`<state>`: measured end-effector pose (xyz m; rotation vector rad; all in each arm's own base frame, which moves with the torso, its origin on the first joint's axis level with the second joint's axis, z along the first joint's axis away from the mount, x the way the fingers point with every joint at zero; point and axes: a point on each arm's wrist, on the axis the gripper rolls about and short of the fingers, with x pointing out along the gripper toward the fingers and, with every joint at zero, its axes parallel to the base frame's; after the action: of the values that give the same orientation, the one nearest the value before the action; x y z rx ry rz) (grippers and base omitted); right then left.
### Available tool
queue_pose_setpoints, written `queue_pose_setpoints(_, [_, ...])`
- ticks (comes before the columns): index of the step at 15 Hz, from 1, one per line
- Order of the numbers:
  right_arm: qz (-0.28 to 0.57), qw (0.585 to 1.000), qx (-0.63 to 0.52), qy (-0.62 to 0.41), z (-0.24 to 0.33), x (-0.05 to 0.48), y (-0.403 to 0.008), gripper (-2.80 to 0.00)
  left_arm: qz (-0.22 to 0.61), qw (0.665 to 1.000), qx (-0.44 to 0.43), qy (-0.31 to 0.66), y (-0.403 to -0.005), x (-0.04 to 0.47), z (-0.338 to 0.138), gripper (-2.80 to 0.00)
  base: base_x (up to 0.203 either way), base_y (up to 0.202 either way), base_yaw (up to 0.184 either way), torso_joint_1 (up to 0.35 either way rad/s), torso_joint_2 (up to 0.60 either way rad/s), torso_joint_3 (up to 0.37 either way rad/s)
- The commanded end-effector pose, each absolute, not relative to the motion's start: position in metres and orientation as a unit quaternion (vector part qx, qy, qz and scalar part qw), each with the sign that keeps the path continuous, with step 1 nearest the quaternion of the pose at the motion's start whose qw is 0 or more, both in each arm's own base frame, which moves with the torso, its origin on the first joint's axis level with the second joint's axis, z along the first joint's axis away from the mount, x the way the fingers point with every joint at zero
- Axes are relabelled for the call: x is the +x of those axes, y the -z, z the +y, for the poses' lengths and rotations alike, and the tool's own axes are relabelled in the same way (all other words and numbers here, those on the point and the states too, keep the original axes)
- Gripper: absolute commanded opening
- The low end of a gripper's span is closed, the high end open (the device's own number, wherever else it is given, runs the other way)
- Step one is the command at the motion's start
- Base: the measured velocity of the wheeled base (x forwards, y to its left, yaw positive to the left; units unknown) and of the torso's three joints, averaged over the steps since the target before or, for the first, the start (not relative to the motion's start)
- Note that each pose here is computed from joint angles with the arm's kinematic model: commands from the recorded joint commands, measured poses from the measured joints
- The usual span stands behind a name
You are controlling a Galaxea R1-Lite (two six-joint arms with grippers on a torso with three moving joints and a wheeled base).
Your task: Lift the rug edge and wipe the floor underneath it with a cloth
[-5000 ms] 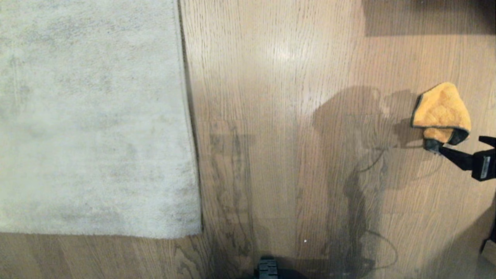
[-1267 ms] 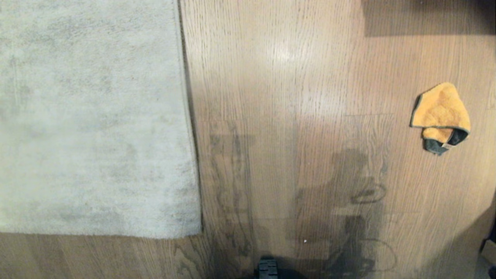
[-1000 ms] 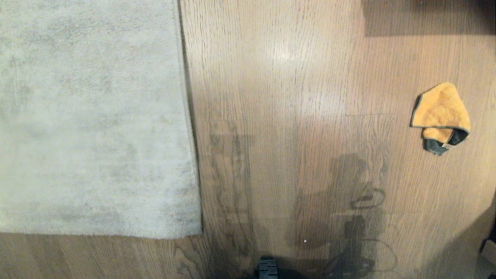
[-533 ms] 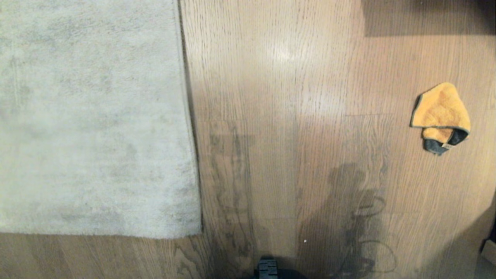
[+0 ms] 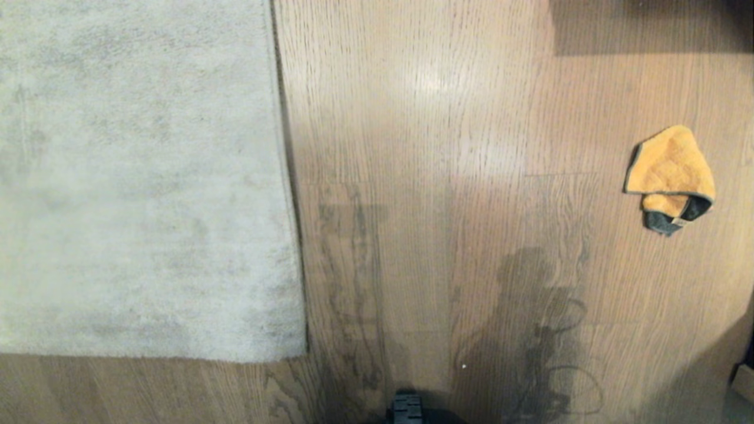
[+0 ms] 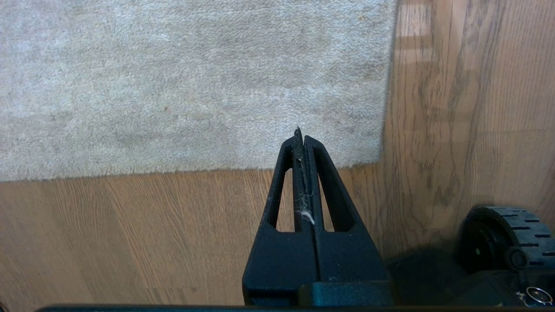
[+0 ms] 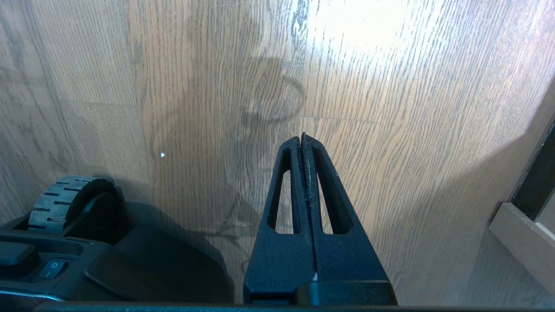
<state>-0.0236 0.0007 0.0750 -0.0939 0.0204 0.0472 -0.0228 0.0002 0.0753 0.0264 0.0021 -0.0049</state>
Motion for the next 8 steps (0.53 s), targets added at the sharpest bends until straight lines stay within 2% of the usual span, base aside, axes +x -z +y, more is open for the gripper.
queue_pose_setpoints(1, [0.01,0.999,-0.047,-0.024,0.0007,-0.0237,-0.0752,-2.8,0.001,1.0,0.013,0.002,-0.0753,-0.0228,0.0002,-2.8,0.0,0.0,0.0,0.0,0.0,0.0])
queue_pose_setpoints(8, [0.01,0.999,-0.047,-0.024,0.0007,-0.0237,-0.0752,-2.8,0.001,1.0,0.013,0.002,-0.0753,-0.0228,0.0002,-2.8,0.0,0.0,0.0,0.0,0.0,0.0])
